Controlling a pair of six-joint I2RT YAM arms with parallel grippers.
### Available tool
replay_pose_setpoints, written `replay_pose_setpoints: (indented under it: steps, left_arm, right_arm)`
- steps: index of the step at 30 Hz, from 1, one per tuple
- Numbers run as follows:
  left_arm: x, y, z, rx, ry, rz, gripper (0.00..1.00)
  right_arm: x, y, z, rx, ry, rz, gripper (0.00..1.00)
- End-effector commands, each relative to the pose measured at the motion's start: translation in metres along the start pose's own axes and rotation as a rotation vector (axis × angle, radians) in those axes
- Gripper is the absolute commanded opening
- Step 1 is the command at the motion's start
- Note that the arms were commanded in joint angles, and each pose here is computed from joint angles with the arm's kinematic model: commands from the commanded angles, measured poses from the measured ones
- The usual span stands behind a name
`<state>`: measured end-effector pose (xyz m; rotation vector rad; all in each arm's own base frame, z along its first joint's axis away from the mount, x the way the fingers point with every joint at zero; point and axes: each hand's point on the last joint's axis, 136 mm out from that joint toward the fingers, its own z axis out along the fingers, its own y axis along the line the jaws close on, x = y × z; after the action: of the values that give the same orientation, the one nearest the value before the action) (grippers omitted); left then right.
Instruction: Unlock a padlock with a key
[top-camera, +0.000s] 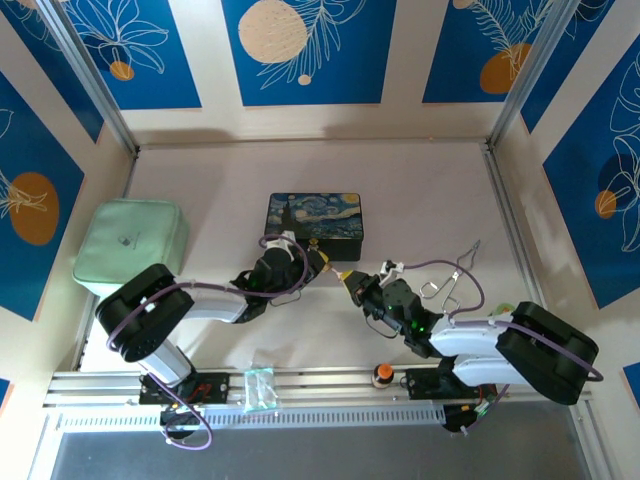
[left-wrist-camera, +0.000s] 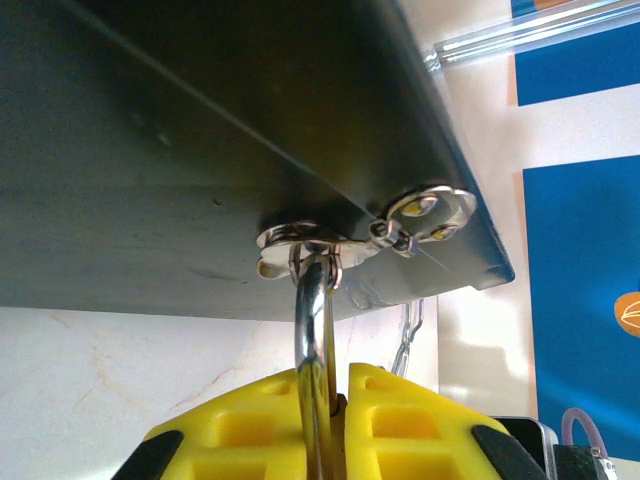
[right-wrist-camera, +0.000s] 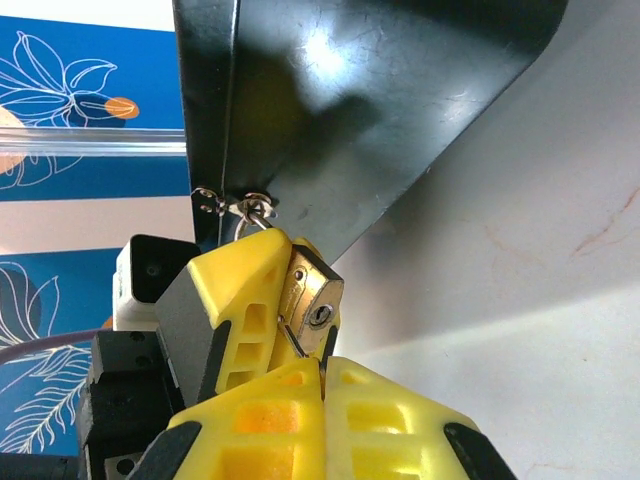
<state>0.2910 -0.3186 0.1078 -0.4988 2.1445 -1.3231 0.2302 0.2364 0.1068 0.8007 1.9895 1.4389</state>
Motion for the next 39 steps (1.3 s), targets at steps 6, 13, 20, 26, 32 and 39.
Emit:
replay_pose_setpoints:
  steps: [6, 13, 20, 26, 32, 39]
  left_arm:
    - [-0.008, -0.026, -0.002, 0.084, -0.03, 0.006, 0.0]
    - [-0.008, -0.027, -0.004, 0.08, -0.03, 0.014, 0.0]
    - [-0.006, -0.027, -0.002, 0.09, -0.021, 0.001, 0.0]
    - [-0.005, -0.03, -0.002, 0.116, -0.017, -0.015, 0.0]
    - [-0.007, -0.029, -0.003, 0.104, -0.026, -0.007, 0.0]
    - [-0.008, -0.024, -0.001, 0.093, -0.033, -0.007, 0.0]
  right_arm:
    - [-0.006, 0.002, 0.002, 0.012, -0.038, -0.02, 0.0]
    - [-0.001, 0.011, 0.009, -0.026, -0.019, -0.02, 0.0]
    - [0.0, 0.014, 0.012, -0.044, -0.025, -0.021, 0.0]
    - [0.005, 0.012, 0.018, -0.02, 0.002, -0.023, 0.0]
    - [0.003, 0.001, 0.017, 0.003, -0.027, 0.013, 0.0]
    - [0.002, -0.008, 0.012, 0.044, -0.055, 0.009, 0.0]
